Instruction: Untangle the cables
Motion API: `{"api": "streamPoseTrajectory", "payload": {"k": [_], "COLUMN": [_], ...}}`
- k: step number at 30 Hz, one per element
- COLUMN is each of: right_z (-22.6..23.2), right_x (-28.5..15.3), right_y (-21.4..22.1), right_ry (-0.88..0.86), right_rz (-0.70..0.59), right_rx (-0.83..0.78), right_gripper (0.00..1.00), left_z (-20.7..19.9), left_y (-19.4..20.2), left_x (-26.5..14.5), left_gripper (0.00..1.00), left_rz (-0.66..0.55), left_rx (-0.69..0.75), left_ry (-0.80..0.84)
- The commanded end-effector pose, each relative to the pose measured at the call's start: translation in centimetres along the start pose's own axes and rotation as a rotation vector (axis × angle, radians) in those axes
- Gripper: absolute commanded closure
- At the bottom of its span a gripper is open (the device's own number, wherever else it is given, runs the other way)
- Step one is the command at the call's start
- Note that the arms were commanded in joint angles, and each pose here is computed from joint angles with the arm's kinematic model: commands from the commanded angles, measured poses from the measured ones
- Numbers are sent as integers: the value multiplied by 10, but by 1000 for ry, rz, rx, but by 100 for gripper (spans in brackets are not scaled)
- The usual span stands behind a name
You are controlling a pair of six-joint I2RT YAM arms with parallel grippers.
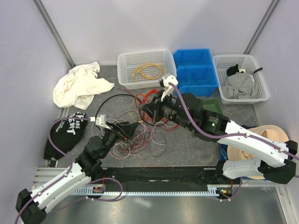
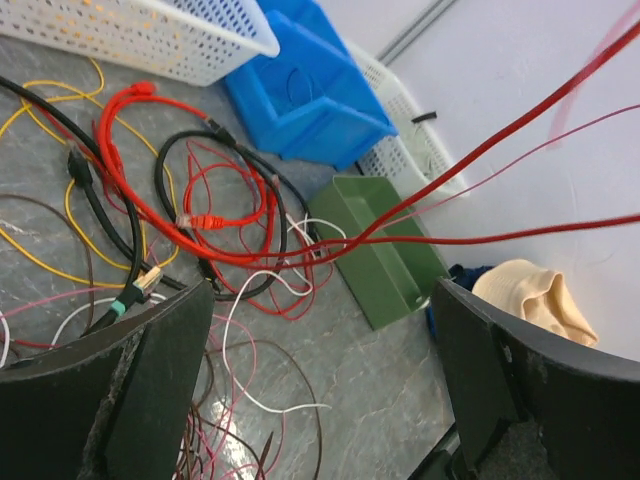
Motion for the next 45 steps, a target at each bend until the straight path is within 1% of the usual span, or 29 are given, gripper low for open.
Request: {"api": "streamPoseTrajectory", "payload": {"k": [1, 2, 3, 5, 6, 8, 10, 13, 14, 15, 17, 18, 20, 21, 24, 26, 30, 31, 33, 34, 35, 36, 37, 39, 40, 42, 43, 44, 45], "right_z": [39, 48, 53, 59, 55, 44, 31, 9, 2, 0, -2, -5, -10, -14, -27, -35, -53, -56, -61, -62, -64, -65, -66, -68, -69, -70, -71, -72, -72], "right_x": [-8, -13, -14, -24, -22, -22, -18, -6, -3, 0, 6, 6, 1, -2, -11, -21, -42, -46, -54, -57, -58, -62, -63, -66, -68, -69, -70, -70, -72], "right_y": [-21, -19, -11, -1, 18, 34, 70, 113, 124, 128, 136, 134, 127, 123, 119, 122, 121, 120, 122, 122, 127, 125, 126, 128, 129, 131, 131, 132, 131], "right_ry": [-313, -350, -400, -433, -411, -330, -251, -45, 18, 50, 94, 129, 169, 207, 314, 357, 474, 500, 507, 508, 505, 501, 500, 500, 500, 504, 506, 507, 509], "right_rz": [-43, -48, -44, -34, 4, 24, 105, 220, 267, 292, 338, 335, 306, 289, 296, 304, 230, 206, 166, 151, 137, 117, 108, 103, 102, 105, 103, 104, 97], "right_rx": [34, 31, 5, -16, -30, -32, -48, -86, -115, -132, -156, -166, -175, -189, -238, -247, -202, -191, -158, -149, -139, -125, -120, -117, -119, -124, -127, -128, -125], "right_gripper": [100, 100, 100, 100, 100, 100, 100, 98, 85, 64, 49, 37, 25, 12, 2, 2, 2, 2, 2, 2, 2, 2, 2, 2, 2, 2, 2, 2, 2], "left_z": [-21, -7, 1, 21, 22, 25, 26, 27, 24, 27, 23, 24, 16, 16, 12, 9, -2, -3, -26, -24, -41, -45, -56, -43, -60, -35, -50, -47, -28], "left_y": [-24, -19, -28, -25, -31, -31, -33, -35, -37, -36, -40, -40, -45, -43, -45, -46, -50, -49, -54, -49, -47, -43, -48, -23, -30, 3, -2, 8, 25], "left_x": [5, 2, 1, -8, -9, -13, -14, -14, -12, -14, -11, -11, -7, -3, 4, 9, 27, 34, 59, 72, 90, 100, 115, 145, 164, 189, 207, 216, 222], "left_gripper": [4, 4, 4, 5, 4, 4, 4, 1, 1, 1, 0, 0, 0, 0, 0, 0, 0, 0, 0, 1, 2, 4, 5, 7, 8, 14, 17, 27, 32], "left_rz": [-98, -83, -172, -195, -240, -241, -256, -253, -256, -249, -246, -239, -236, -222, -211, -214, -200, -155, -113, -26, 18, 63, 93, 279, 305, 532, 541, 622, 736], "left_rx": [-8, -38, -59, -89, -91, -89, -96, -86, -96, -75, -64, -48, -43, -28, -12, -8, 12, 84, 120, 286, 289, 337, 419, 525, 589, 657, 686, 685, 709], "left_ry": [0, -129, -252, -427, -464, -514, -548, -618, -643, -686, -728, -753, -756, -773, -795, -804, -808, -806, -671, -628, -478, -433, -389, -397, -356, -389, -348, -315, -346]}}
Point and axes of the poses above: each gripper's point midway between its finger pads, its own x axis out along the fingers, its own z axis along the line the jaws close on, y = z × x, the point moved 9 cm from there along -x, back along the fingers, and after that the axes turned 11 degrees about -x, right-handed, at the moved point
